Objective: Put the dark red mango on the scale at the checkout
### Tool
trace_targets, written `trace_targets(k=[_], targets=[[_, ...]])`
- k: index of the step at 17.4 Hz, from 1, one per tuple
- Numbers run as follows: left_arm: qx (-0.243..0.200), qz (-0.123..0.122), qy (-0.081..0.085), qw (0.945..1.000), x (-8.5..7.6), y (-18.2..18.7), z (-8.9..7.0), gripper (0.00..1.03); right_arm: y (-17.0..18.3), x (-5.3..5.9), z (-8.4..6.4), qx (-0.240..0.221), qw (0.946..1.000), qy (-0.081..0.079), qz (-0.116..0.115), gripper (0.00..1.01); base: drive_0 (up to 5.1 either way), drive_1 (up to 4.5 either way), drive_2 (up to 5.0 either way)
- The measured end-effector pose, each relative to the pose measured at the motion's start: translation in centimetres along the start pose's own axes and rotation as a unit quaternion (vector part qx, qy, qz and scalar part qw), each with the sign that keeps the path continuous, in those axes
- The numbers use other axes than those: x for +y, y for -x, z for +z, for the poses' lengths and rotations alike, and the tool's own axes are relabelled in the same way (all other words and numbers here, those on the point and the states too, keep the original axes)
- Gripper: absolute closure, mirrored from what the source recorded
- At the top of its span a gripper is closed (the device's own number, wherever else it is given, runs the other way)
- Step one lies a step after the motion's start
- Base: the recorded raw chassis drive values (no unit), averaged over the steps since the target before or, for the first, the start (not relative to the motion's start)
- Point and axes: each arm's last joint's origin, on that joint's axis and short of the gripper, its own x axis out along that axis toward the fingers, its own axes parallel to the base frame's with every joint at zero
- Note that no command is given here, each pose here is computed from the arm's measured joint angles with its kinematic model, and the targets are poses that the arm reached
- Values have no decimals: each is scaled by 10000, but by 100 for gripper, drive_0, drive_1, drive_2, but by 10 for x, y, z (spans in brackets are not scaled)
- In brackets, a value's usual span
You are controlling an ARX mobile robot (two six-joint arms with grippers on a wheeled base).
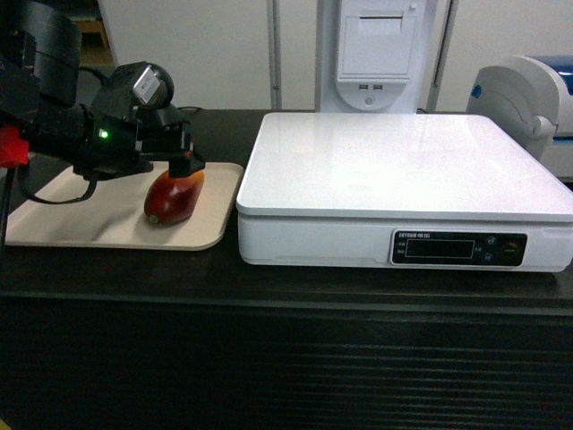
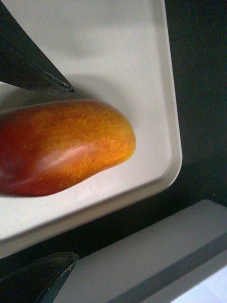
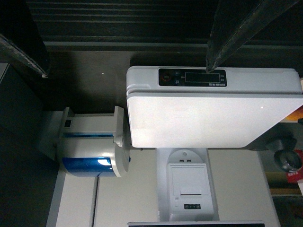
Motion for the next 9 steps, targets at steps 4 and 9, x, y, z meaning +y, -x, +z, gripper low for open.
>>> trace_targets(k=[4,9], targets=[[214,104,-1,9997,6,-19,2,5,0,0,0,2,10000,0,0,3,0,0,0],[473,364,-236,9979,3,-38,-2,5,0,0,0,2,10000,0,2,3,0,0,0]])
